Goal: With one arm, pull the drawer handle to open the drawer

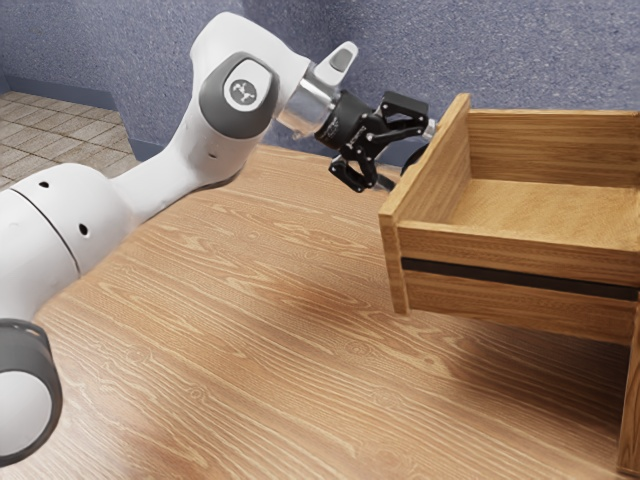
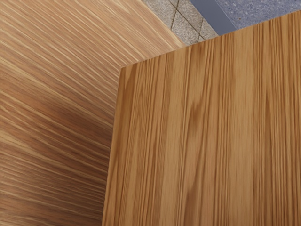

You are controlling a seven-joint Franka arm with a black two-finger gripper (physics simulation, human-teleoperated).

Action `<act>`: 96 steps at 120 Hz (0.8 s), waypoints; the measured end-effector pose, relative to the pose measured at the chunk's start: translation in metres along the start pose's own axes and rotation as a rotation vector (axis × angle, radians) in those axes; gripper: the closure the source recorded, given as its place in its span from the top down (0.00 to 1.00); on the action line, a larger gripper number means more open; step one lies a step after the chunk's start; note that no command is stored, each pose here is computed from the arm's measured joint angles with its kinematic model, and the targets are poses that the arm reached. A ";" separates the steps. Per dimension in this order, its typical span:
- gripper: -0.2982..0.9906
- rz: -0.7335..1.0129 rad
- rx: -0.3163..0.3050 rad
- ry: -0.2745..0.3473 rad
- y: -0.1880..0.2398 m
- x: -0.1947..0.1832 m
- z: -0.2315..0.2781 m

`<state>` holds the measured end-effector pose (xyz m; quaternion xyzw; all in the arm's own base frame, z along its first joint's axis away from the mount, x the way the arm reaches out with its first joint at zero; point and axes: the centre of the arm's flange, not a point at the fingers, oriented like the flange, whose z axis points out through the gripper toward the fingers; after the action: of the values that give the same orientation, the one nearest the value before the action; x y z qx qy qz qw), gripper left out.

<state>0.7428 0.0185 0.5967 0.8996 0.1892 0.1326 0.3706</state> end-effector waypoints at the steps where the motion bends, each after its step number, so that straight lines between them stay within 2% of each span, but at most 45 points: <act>1: 0.77 -0.001 0.001 0.000 -0.001 0.000 0.000; 44: 0.76 -0.010 0.001 0.000 -0.025 0.009 -0.018; 75: 0.77 -0.010 0.005 0.022 -0.034 0.014 -0.039; 96: 0.77 0.027 0.012 0.049 -0.017 0.007 -0.067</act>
<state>0.7191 0.0738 0.6312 0.9007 0.1872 0.1585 0.3585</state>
